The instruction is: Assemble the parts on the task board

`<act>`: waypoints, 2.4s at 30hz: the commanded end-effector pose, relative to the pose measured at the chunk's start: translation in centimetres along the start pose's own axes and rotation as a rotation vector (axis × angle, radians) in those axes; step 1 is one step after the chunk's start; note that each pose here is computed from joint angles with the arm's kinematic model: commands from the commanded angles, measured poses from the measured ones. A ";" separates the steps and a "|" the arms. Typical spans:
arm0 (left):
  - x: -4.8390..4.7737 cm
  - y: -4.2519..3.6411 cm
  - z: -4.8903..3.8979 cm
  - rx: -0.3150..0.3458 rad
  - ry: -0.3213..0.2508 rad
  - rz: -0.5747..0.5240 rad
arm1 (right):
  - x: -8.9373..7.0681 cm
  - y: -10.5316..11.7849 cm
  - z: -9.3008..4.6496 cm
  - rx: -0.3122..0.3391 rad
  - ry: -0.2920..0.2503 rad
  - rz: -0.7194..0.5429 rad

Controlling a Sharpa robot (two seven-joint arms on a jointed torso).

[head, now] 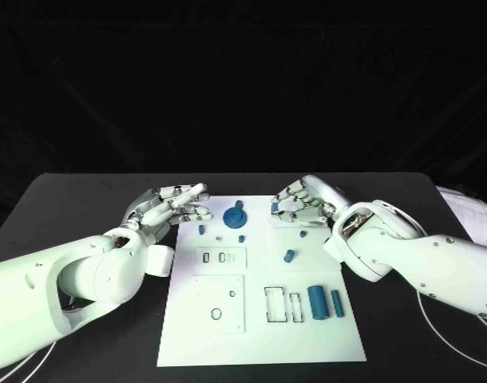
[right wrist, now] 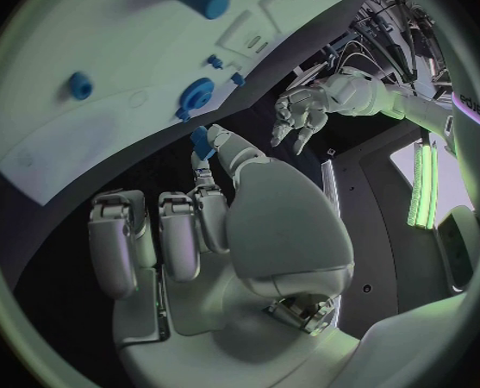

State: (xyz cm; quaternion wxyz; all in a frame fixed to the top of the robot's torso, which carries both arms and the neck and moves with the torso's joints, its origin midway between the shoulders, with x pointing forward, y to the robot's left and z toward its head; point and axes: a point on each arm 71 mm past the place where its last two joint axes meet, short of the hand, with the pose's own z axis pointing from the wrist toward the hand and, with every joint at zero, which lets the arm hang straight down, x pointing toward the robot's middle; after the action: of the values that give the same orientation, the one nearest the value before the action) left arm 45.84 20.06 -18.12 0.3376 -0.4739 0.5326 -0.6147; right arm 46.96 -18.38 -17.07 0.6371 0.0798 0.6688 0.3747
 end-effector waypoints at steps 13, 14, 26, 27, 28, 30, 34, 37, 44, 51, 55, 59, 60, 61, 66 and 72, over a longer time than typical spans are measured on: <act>-0.13 0.01 0.16 0.002 0.015 -0.014 | 6.7 4.1 0.8 -0.012 0.167 -0.121; -0.13 0.01 0.16 0.002 0.015 -0.014 | 6.9 4.2 0.8 -0.014 0.173 -0.125; -0.03 0.07 0.30 0.002 0.017 -0.015 | 9.6 5.1 1.0 -0.033 0.252 -0.176; -0.02 0.07 0.30 0.002 0.017 -0.015 | 9.8 5.1 1.0 -0.031 0.256 -0.179; -0.02 0.07 0.30 0.002 0.017 -0.015 | 9.8 5.0 1.0 -0.028 0.259 -0.181; -0.03 0.07 0.30 0.001 0.017 -0.015 | 10.0 4.9 1.0 -0.023 0.265 -0.185; -0.04 0.08 0.30 0.001 0.017 -0.015 | 10.1 4.7 1.0 -0.015 0.275 -0.191; -0.03 0.08 0.30 0.000 0.018 -0.015 | 10.2 4.5 1.0 -0.008 0.284 -0.196; -0.08 0.07 0.28 0.000 0.018 -0.015 | 10.2 4.1 0.8 0.010 0.288 -0.204; -0.11 0.08 0.29 -0.001 0.018 -0.015 | 10.2 4.0 0.4 0.016 0.298 -0.211; -0.08 0.08 0.28 0.001 0.019 -0.016 | 10.5 4.0 0.3 0.016 0.323 -0.215; 0.02 0.07 0.28 0.002 0.021 -0.017 | 10.6 4.0 0.3 0.020 0.336 -0.217; 0.03 0.07 0.29 0.002 0.021 -0.017 | 10.6 4.0 0.3 0.021 0.337 -0.217; 0.04 0.07 0.29 0.002 0.022 -0.017 | 10.6 4.0 0.3 0.023 0.336 -0.218; 0.00 0.08 0.30 0.002 0.020 -0.016 | 10.6 3.9 0.3 0.031 0.326 -0.221; -0.02 0.08 0.30 0.001 0.020 -0.016 | 10.6 4.0 0.3 0.037 0.325 -0.226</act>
State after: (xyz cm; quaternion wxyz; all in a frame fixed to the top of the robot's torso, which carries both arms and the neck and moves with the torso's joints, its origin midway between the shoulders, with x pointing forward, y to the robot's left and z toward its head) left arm 46.18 20.19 -18.32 0.3351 -0.4760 0.5329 -0.6141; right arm 44.10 -8.92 -21.86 0.5754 -0.0386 0.7491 0.3261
